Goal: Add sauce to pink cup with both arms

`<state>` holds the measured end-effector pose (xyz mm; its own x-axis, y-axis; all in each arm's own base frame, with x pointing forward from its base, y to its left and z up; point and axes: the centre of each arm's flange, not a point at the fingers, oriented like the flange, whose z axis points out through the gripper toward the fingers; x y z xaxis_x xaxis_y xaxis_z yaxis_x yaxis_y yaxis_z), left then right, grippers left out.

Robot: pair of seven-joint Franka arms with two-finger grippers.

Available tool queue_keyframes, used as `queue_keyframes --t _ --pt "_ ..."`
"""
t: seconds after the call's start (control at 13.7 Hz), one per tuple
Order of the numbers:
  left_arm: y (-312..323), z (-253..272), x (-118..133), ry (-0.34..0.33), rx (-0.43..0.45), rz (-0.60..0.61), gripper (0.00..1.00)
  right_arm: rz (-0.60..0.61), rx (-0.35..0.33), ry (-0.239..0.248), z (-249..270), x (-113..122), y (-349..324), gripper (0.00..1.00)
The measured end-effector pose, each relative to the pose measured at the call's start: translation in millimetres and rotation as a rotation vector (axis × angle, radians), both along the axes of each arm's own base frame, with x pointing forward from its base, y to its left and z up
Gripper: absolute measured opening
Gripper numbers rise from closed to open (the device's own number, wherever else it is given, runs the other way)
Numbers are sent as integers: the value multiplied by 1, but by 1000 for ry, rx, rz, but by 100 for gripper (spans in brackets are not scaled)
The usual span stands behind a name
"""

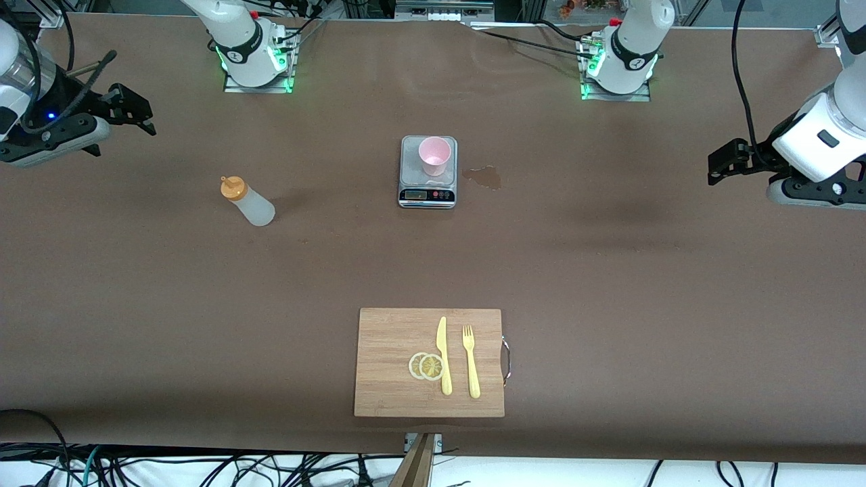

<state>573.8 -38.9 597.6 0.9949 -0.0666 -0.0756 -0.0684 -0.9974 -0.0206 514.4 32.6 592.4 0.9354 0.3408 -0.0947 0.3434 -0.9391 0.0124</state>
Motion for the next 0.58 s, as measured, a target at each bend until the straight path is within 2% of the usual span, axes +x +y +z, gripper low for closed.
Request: queue_keyframes --t 0.15,0.36,0.58 --pt "1 0 0 0 0 3 100 -77 -19 -21 9 -5 0 100" --pt "1 0 0 0 0 3 100 -109 -19 -43 22 -10 -3 100" --pt "0 0 0 1 0 0 100 -153 -19 -27 24 -14 -2 100"
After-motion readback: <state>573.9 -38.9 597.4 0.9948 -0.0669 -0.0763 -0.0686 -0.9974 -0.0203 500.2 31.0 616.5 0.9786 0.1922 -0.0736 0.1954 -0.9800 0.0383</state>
